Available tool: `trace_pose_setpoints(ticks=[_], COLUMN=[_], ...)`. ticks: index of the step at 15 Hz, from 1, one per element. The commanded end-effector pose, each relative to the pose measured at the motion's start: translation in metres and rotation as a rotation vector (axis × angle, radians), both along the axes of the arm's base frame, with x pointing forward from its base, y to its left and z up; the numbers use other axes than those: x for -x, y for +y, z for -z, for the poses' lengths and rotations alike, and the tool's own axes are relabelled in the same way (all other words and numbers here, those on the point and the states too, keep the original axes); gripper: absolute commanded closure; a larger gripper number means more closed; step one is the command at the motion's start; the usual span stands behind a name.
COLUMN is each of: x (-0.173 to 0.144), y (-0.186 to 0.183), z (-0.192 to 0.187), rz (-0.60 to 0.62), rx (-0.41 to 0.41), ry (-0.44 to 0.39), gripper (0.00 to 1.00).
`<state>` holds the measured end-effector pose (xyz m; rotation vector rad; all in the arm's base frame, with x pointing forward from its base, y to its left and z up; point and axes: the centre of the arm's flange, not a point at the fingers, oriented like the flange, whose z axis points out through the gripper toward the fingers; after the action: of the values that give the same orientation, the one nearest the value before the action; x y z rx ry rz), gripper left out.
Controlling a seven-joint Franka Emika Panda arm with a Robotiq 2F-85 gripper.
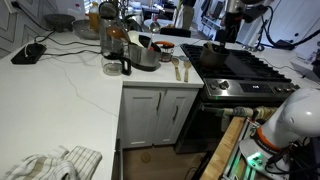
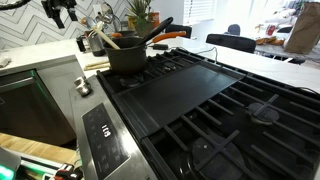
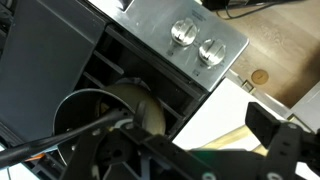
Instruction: Remove the wooden ladle from the pot and put it between the wooden spatulas on the counter top
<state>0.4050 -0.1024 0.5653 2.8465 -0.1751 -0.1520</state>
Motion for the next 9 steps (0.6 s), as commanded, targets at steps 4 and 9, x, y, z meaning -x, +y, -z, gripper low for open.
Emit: trace_pose_setpoints(ticks=[4, 9], x=[-0.061, -0.062], y=[0.028, 0.035], z=[0.032, 0.037], rz=[0.168, 0.149], rx=[0.284, 0.359], ry=[-0.117, -0.133], gripper=[0.00, 0.00])
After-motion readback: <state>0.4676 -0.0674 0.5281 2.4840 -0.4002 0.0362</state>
